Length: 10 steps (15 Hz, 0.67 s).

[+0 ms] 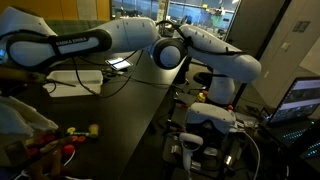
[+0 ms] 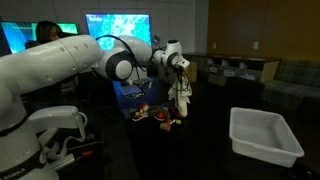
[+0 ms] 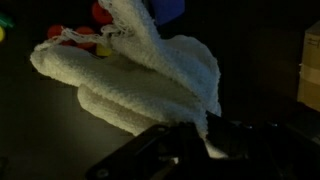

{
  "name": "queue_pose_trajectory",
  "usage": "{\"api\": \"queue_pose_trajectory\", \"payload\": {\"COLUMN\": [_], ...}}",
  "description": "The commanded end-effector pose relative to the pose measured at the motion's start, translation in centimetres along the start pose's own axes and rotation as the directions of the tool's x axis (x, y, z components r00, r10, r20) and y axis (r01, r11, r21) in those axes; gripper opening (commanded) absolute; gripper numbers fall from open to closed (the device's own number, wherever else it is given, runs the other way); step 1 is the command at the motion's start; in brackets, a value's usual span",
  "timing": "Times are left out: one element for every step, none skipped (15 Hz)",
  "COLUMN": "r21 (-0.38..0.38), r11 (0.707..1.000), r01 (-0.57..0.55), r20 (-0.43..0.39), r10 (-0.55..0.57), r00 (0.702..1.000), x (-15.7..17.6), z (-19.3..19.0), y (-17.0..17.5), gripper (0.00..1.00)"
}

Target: Use the towel to sweep the things on the table to the left and then put the towel in the white bin

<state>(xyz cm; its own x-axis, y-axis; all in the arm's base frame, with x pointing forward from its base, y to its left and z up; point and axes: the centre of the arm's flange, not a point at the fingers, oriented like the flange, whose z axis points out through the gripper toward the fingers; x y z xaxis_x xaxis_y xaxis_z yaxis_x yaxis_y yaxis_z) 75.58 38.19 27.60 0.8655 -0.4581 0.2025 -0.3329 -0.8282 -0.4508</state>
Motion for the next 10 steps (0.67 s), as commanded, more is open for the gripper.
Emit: {"api": "queue_pose_trajectory", "payload": {"r21": [0.010, -0.004, -0.026, -0.046, -0.066, -0.080, -0.089, -0.095, -0.107, -0.116], "r11": [0.999, 0.998, 0.998, 0.996, 0.995, 0.995, 0.994, 0.993, 0.992, 0.991], "r01": [0.045, 0.057, 0.065, 0.070, 0.069, 0.067, 0.062, 0.063, 0.063, 0.067], "r20": [0.026, 0.039, 0.041, 0.051, 0.049, 0.057, 0.062, 0.078, 0.087, 0.099], "r10": [-0.046, -0.057, -0.064, -0.067, -0.066, -0.062, -0.056, -0.056, -0.054, -0.056], "r00": [0.999, 0.998, 0.997, 0.996, 0.997, 0.996, 0.996, 0.995, 0.995, 0.993], "x": [2.8, 3.4, 4.0, 4.6, 5.2, 5.7, 6.5, 7.1, 7.6, 8.2], "z": [-5.6, -6.5, -7.0, -8.0, -8.4, -9.2, -9.6, -10.1, -10.4, -10.9], "y": [3.0, 4.5, 5.6, 7.2, 8.5, 9.9, 10.9, 11.8, 12.8, 13.6], "gripper": [0.09, 0.09, 0.09, 0.09, 0.09, 0.09, 0.09, 0.09, 0.09, 0.09]}}
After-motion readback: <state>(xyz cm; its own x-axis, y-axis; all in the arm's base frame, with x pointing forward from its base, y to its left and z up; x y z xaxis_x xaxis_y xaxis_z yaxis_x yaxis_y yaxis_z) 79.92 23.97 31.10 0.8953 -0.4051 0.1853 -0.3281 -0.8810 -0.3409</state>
